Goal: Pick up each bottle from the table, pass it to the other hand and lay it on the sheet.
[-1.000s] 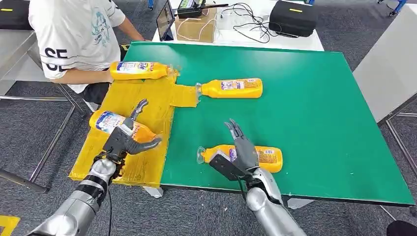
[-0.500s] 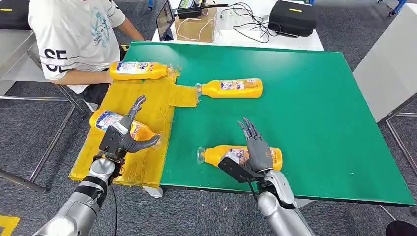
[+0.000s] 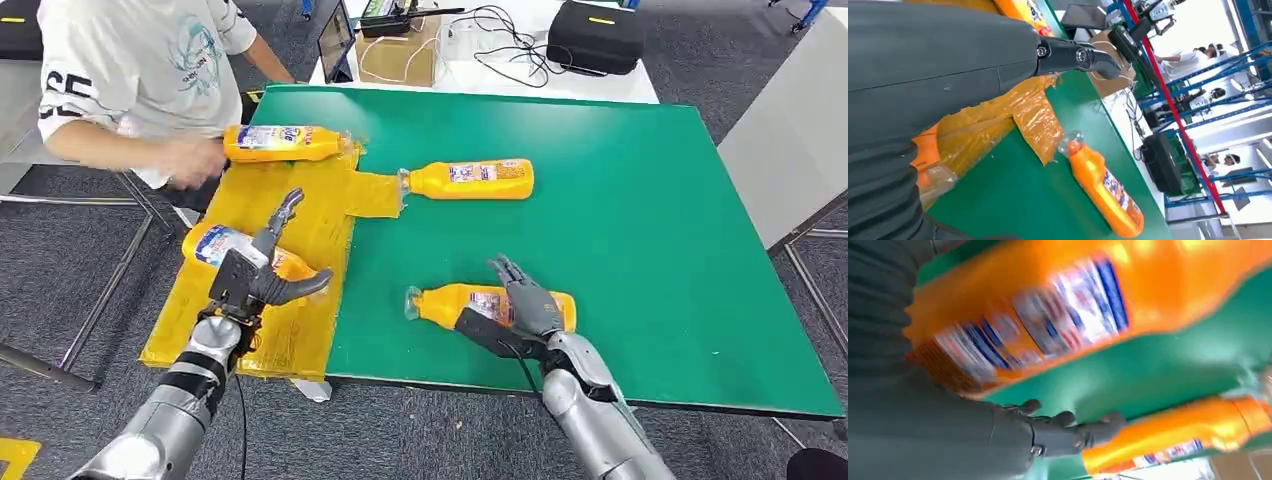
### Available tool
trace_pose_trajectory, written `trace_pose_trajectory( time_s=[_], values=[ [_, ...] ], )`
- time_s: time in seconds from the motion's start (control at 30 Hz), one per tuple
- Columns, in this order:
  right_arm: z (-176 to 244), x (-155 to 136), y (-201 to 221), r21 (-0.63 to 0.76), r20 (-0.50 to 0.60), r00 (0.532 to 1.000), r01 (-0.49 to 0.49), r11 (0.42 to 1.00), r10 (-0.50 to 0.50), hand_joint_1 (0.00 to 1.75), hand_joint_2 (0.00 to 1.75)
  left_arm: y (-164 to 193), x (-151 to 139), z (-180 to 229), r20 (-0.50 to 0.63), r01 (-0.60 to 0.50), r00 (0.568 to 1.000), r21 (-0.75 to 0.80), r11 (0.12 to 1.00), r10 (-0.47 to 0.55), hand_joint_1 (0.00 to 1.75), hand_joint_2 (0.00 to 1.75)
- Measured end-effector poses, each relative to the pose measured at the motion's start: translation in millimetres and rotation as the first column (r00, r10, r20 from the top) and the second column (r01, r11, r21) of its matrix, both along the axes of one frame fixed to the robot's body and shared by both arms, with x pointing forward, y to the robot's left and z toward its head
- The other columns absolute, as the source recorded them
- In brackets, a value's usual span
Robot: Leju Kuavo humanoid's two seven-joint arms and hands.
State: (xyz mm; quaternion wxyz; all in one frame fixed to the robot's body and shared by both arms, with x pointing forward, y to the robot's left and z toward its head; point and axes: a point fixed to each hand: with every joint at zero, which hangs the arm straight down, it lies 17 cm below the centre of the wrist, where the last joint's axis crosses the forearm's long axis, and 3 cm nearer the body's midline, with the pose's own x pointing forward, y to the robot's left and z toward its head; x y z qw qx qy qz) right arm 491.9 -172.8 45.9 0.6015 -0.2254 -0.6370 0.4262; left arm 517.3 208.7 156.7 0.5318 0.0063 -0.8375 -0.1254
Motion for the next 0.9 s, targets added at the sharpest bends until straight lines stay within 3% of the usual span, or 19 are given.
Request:
trace_pose_trajectory(
  time_s=[0.47, 0.9],
  values=[
    [-28, 6, -45, -0.226, -0.086, 0.996, 0.004, 0.974, -0.024, 0.0, 1.75, -5, 4, 2, -0.007, 0.031, 0.999, -0.003, 1.0, -0.031, 0.0, 1.75],
    [-35, 3, -91, -0.35, -0.106, 0.992, 0.027, 0.936, -0.068, 0.0, 1.75, -3, 4, 2, -0.01, 0.029, 1.0, -0.009, 1.0, -0.029, 0.0, 1.75]
  ],
)
